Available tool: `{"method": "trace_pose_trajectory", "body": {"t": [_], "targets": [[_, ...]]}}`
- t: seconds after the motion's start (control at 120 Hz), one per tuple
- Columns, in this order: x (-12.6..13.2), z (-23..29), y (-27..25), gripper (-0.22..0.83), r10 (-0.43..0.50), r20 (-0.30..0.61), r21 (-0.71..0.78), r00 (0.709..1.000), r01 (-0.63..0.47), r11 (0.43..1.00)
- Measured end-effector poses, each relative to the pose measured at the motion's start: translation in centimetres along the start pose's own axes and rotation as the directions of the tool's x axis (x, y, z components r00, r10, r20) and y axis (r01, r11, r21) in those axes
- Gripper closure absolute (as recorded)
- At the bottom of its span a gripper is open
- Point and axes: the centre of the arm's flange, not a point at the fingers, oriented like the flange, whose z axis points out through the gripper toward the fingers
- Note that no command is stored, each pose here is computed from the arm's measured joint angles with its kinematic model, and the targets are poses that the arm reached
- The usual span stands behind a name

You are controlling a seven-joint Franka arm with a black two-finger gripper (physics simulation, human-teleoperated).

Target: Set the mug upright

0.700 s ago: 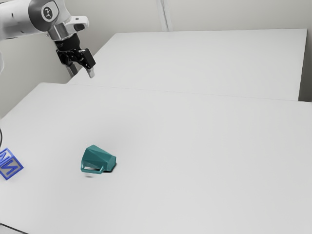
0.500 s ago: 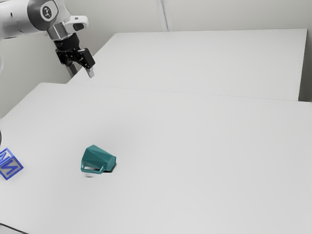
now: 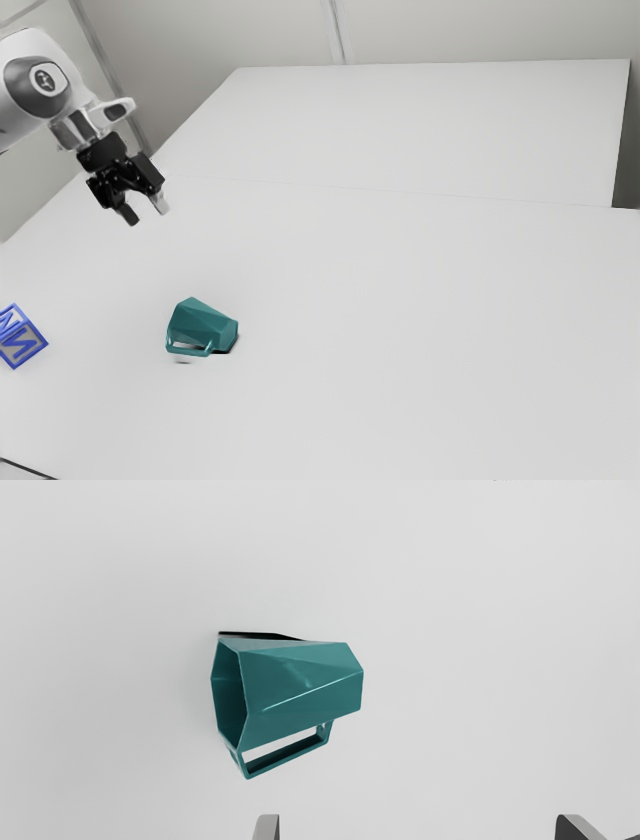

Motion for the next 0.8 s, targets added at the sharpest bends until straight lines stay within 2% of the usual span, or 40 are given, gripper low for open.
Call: {"method": "trace_pose_trajectory", "body": {"t": [0.133, 0.208, 0.442, 0.8], "targets": [[-1.4, 2.8, -7.0, 0.0, -0.101, -0.02, -0.134, 0.995, 0.097, 0.986], [-1.8, 5.4, -9.3, 0.0, -0.127, -0.02, -0.197, 0.992, 0.12, 0.973], [-0.9, 11.5, -9.6, 0.0, -0.069, -0.023, -0.257, 0.997, 0.06, 0.965], [-1.6, 16.3, -12.0, 0.0, -0.053, -0.052, -0.35, 0.997, 0.032, 0.936]]}}
